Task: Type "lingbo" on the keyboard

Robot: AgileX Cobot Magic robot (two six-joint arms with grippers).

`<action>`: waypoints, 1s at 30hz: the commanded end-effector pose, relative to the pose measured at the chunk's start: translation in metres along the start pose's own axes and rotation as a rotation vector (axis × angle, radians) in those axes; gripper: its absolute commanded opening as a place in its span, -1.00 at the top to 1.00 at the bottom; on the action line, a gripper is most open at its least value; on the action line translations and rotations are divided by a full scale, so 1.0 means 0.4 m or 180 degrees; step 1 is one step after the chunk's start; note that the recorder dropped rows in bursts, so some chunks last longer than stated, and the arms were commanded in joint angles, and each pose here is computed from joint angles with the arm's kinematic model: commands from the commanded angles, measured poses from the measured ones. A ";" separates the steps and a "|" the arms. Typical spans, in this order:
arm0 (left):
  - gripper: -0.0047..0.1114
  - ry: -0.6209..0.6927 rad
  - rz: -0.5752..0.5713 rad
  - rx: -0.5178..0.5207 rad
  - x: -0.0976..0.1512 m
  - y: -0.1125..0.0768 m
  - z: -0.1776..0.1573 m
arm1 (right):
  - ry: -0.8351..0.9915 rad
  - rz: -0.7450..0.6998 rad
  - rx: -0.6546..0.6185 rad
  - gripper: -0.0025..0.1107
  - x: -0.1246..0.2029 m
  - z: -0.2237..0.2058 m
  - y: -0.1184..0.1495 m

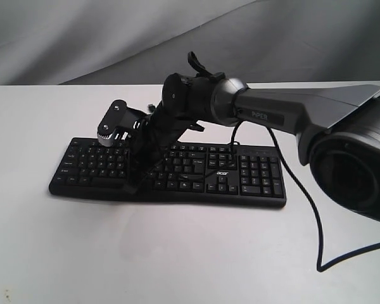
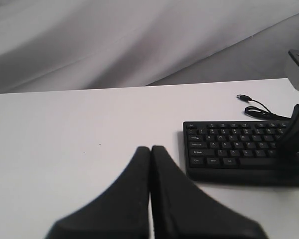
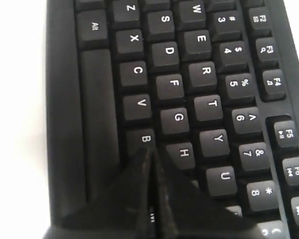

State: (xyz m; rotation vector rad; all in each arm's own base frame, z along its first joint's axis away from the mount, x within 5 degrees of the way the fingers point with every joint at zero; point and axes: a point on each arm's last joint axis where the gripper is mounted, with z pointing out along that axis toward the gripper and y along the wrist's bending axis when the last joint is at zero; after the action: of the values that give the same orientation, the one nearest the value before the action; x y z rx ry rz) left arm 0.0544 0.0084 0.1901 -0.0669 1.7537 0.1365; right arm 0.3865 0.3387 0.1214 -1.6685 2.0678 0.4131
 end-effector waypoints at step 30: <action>0.91 -0.0019 -0.0019 0.0002 0.002 0.000 0.000 | -0.0172 -0.0046 -0.0098 0.96 -0.056 0.037 -0.035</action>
State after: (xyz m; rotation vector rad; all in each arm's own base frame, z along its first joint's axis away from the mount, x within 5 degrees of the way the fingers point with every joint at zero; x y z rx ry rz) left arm 0.0544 0.0084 0.1901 -0.0669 1.7537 0.1365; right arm 0.4072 0.3601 0.1187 -1.6733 2.0195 0.4669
